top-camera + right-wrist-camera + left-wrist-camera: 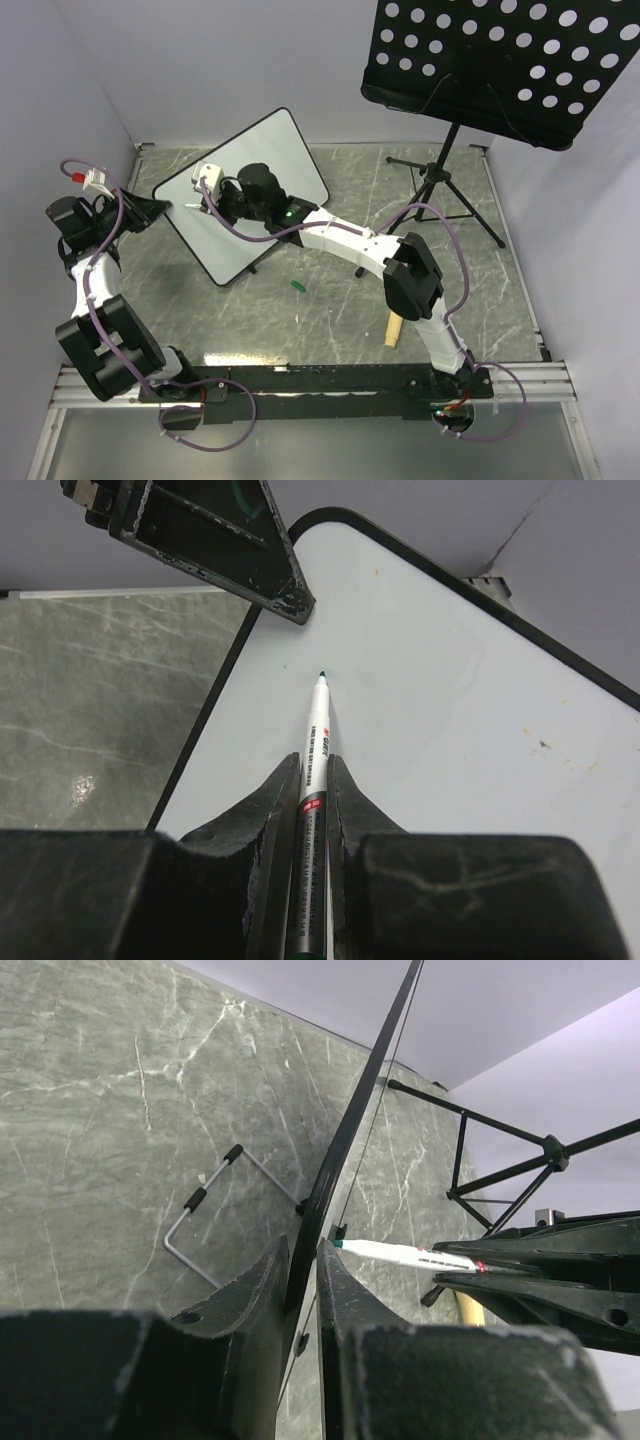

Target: Write a sentence on the whiteboard

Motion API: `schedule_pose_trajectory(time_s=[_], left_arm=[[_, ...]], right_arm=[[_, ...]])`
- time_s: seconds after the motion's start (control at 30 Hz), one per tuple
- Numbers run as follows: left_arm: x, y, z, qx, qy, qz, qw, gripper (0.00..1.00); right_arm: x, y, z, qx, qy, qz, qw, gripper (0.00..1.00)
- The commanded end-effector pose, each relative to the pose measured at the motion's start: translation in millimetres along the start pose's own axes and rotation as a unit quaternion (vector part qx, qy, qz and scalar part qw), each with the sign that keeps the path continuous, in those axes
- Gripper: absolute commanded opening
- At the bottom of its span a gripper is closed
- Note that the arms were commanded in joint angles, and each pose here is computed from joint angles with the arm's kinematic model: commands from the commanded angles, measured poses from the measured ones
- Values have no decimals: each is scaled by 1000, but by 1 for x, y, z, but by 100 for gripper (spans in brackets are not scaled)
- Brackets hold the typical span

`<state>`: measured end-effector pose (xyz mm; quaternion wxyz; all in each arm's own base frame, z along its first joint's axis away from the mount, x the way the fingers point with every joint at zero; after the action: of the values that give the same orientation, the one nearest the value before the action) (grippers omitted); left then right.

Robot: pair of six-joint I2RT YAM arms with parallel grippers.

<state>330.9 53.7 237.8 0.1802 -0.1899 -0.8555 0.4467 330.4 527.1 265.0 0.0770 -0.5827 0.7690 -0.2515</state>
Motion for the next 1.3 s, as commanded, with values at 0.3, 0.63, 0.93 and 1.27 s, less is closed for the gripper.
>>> schedule_pose_trajectory(time_s=[0.3, 0.63, 0.93, 1.27], left_arm=[[-2, -3, -4, -14, 5, 8, 1000, 19], [-3, -3, -3, -13, 8, 11, 1000, 19], [-3, -2, -2, -13, 10, 11, 1000, 19], [-3, -2, -3, -13, 9, 10, 1000, 19]], right_arm=[[-4, -9, -11, 5, -23, 5, 1000, 0], [-7, -11, -16, 2, -29, 4, 1000, 0], [-9, -8, -15, -4, -27, -1, 1000, 0], [-9, -6, -6, -2, -14, 0, 1000, 0]])
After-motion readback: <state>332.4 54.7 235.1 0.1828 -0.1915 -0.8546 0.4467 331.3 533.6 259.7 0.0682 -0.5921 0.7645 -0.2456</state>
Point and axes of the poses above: each gripper's point midway between its finger pads, its own x axis back along the fingers, its own y axis along the line the jaws close on, z = x × y, the point moved 3 cm from there along x, back along the fingers, and after that the axes turned 14 degrees about x, right-handed, at the moved point
